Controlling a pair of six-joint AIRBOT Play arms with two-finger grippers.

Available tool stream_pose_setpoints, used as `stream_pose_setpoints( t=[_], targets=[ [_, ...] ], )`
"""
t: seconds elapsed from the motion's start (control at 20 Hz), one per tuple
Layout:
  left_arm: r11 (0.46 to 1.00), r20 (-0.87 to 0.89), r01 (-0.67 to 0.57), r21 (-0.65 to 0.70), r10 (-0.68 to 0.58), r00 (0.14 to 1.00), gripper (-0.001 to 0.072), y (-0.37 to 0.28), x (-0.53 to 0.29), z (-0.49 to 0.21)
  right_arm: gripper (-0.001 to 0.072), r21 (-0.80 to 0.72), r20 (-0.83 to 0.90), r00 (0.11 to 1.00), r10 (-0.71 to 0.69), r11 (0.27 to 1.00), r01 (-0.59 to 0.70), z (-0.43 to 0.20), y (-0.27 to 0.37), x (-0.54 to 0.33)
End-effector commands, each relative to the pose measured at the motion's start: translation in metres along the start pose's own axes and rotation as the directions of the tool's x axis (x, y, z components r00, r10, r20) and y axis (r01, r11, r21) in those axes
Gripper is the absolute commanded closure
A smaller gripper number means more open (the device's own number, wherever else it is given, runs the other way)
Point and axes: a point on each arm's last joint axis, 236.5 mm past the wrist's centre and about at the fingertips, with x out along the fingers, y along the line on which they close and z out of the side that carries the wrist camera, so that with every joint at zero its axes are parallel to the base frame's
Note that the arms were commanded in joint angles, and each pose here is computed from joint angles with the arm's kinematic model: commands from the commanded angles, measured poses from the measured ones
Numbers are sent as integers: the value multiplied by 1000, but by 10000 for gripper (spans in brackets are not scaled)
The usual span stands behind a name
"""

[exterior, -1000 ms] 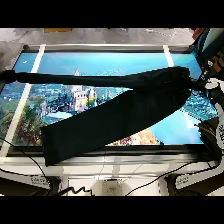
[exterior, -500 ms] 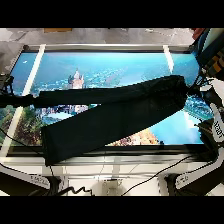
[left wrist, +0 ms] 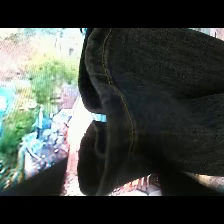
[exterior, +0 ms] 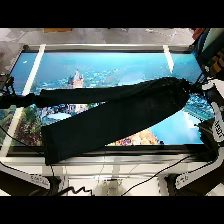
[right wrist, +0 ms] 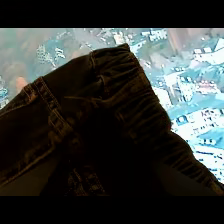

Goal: Fold the clothes and pants, and hang the long-sleeved shirts on hangers.

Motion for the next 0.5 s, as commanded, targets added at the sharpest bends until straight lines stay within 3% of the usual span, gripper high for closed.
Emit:
stream_pose_setpoints(
  t=[0.0,0.2,0.25,0.3,0.35,0.4,0.45],
  targets=[
    [1000,29,9,-3,-9,1000,2,-6,-5,8,179,-3,-12,1000,12,1000,-12,4,2,-8],
    [1000,109,-19,19,17,994,8,-9,-47,30,181,29,-82,996,-35,999,37,8,-27,-43],
    [999,124,-24,25,21,992,8,-10,-62,33,228,25,-122,991,-52,998,55,3,-38,-54],
    [999,127,-33,35,28,991,9,-11,-75,34,391,2,-169,983,-66,998,68,-4,-49,-66],
    [997,117,-49,53,42,992,13,-10,-87,31,502,-25,-216,972,-88,996,85,-12,-62,-78],
    [995,96,-70,73,63,993,81,-8,-100,24,502,-36,-255,962,-101,995,95,-21,-72,-86],
    [992,71,-85,89,79,994,276,-6,-112,17,503,-22,-290,951,-103,995,100,-29,-81,-93]
  ],
)
